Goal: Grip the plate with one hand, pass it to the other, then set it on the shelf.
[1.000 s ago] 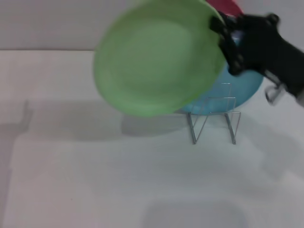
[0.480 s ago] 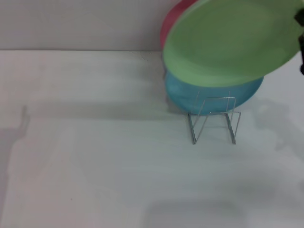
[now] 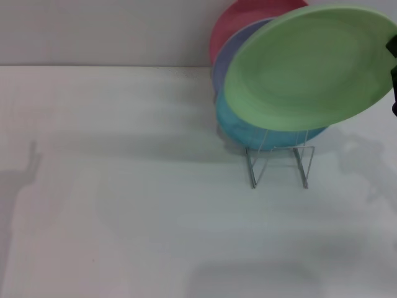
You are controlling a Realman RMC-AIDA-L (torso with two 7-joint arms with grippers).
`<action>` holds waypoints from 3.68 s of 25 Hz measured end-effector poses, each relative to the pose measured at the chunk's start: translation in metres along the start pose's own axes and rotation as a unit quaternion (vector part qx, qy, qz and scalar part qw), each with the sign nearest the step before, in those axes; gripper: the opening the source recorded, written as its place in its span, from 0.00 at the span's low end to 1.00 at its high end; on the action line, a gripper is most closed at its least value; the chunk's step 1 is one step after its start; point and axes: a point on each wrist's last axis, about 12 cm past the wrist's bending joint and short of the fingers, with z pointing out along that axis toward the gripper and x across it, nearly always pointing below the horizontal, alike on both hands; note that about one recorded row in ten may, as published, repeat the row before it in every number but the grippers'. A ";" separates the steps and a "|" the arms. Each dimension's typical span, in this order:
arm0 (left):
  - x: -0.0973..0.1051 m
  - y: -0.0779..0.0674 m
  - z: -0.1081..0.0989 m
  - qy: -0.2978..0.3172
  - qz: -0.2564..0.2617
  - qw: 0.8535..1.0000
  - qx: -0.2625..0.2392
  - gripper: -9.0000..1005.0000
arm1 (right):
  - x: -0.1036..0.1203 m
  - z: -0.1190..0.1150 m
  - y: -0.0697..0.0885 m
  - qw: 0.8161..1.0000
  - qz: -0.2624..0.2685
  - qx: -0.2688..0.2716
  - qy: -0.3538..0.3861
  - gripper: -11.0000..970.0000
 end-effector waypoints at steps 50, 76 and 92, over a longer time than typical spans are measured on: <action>0.005 -0.008 0.002 0.016 -0.001 1.000 0.023 0.80 | 0.035 -0.013 0.009 0.995 0.014 -0.030 0.097 0.11; 0.014 -0.008 0.006 0.032 0.021 0.999 0.036 0.80 | 0.033 -0.017 0.019 0.996 0.039 -0.032 0.079 0.56; 0.024 0.004 -0.006 0.049 0.097 0.993 0.050 0.80 | 0.030 -0.091 -0.014 0.950 0.084 0.286 0.094 0.76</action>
